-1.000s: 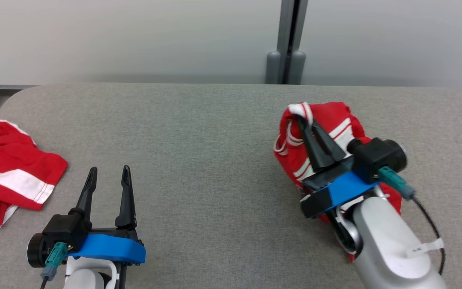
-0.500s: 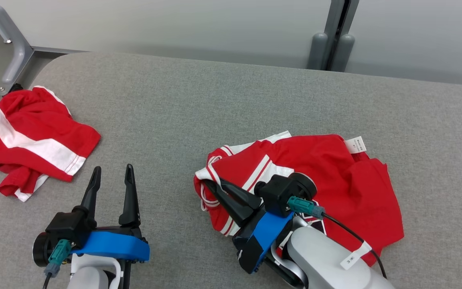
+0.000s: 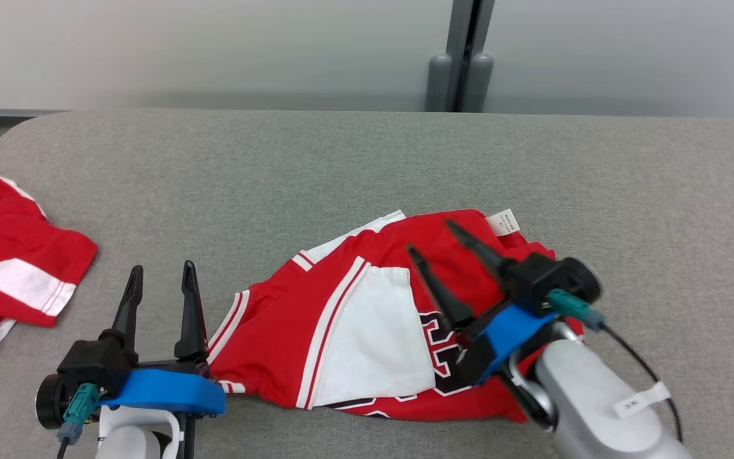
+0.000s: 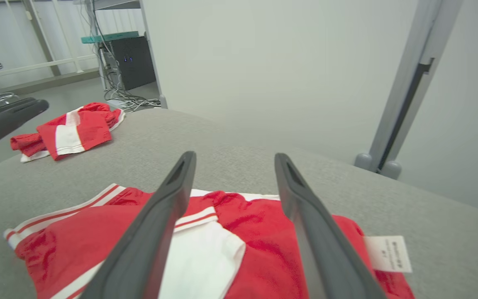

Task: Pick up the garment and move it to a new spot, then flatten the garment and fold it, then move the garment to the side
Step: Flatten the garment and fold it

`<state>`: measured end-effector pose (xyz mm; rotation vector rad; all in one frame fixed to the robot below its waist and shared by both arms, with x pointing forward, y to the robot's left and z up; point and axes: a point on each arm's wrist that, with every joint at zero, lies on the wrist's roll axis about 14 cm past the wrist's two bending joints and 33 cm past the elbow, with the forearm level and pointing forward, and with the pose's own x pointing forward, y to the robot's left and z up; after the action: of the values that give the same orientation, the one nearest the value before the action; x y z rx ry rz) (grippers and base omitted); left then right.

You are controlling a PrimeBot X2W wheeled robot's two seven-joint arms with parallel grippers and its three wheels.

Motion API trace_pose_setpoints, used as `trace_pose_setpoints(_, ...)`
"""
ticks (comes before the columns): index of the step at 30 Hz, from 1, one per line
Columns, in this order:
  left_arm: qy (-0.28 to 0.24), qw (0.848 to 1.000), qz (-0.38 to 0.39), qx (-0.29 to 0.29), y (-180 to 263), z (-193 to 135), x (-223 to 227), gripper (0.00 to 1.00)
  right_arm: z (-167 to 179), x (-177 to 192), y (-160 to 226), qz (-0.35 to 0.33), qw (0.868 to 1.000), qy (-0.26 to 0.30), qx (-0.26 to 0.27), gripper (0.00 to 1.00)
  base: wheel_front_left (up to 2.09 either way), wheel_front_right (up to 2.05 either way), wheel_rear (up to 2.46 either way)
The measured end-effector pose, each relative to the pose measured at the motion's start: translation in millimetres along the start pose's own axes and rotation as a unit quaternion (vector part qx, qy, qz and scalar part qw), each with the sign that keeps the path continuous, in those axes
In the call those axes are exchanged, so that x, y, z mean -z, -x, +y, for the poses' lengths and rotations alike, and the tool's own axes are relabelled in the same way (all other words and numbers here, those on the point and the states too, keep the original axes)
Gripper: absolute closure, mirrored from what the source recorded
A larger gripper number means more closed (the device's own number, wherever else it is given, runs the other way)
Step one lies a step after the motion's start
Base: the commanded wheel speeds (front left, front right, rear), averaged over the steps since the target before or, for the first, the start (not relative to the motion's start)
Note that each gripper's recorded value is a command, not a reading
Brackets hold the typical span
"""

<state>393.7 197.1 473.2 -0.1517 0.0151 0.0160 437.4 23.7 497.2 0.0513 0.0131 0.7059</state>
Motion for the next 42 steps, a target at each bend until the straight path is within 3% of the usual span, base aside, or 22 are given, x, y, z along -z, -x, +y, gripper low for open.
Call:
trace_pose_setpoints(6,-0.005,1.000,-0.002,0.017,-2,-11,-1,0.00,-82,-31,51,-0.048,0.990,0.028,0.132,0.00,0.00,0.00,0.00)
trace_pose_setpoints(11,-0.008,1.000,-0.004,0.028,0,-17,-3,0.00,-115,-38,100,-0.066,0.974,0.034,0.215,0.00,0.00,0.00,0.00)
trace_pose_setpoints(15,-0.011,0.999,-0.006,0.033,1,-20,-4,0.00,-119,-25,129,-0.058,0.965,0.021,0.255,0.00,0.00,0.00,0.00)
trace_pose_setpoints(21,-0.011,0.999,-0.002,0.036,4,-21,-1,0.00,-111,3,150,-0.026,0.960,-0.003,0.279,0.00,0.00,0.00,0.00)
trace_pose_setpoints(42,-0.021,0.998,0.014,0.066,5,-40,9,0.00,-106,4,152,-0.028,0.959,-0.013,0.281,0.00,0.00,0.00,0.00)
